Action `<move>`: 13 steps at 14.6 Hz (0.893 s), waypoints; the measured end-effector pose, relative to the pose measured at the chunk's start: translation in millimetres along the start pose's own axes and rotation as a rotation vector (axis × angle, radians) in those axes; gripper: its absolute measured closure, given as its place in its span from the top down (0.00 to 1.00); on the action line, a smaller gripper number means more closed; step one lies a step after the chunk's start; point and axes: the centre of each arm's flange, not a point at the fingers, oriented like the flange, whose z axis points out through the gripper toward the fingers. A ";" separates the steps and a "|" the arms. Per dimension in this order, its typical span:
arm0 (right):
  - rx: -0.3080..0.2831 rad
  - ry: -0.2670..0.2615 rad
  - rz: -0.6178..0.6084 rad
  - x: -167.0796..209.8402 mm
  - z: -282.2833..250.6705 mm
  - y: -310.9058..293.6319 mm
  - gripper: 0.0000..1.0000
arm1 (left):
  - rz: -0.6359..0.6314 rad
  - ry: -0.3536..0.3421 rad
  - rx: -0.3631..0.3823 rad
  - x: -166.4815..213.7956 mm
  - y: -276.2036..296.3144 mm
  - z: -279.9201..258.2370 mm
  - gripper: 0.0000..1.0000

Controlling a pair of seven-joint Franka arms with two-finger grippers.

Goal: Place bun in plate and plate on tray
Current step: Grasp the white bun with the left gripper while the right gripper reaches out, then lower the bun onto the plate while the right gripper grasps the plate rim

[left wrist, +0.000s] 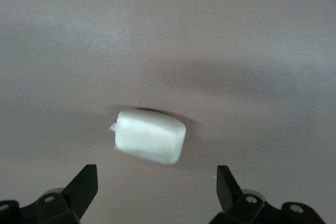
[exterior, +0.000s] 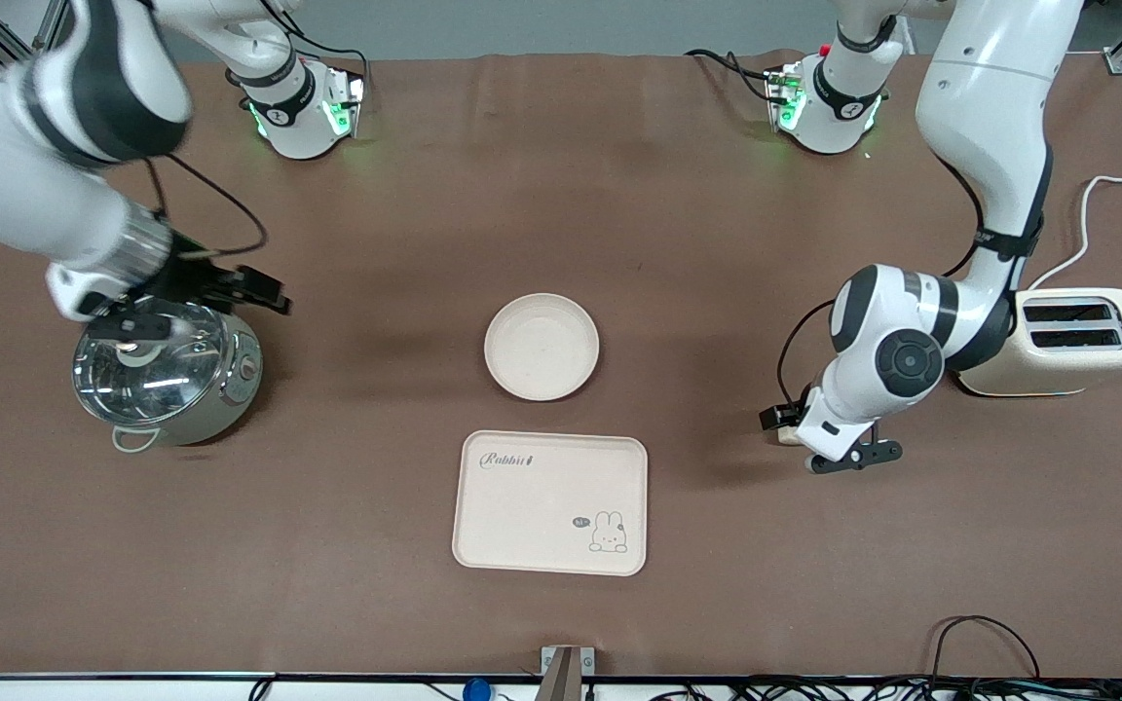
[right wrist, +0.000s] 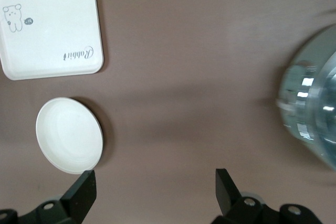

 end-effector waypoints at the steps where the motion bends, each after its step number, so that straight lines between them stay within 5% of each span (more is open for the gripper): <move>1: -0.008 0.005 0.003 -7.6 34.0 -14.0 1.00 | 0.004 0.002 0.005 1.1 -1.3 12.2 1.00; 6: -0.044 0.001 -0.005 -38.6 154.6 -86.4 1.00 | -0.013 -0.005 0.005 7.2 -16.1 48.9 0.93; 11: -0.038 0.046 0.027 -72.8 213.8 -138.0 0.97 | -0.018 0.004 -0.001 8.9 -13.1 48.4 0.45; 13: -0.027 0.079 0.033 -78.4 231.3 -146.3 0.92 | -0.048 0.007 -0.007 9.5 -10.4 46.1 0.38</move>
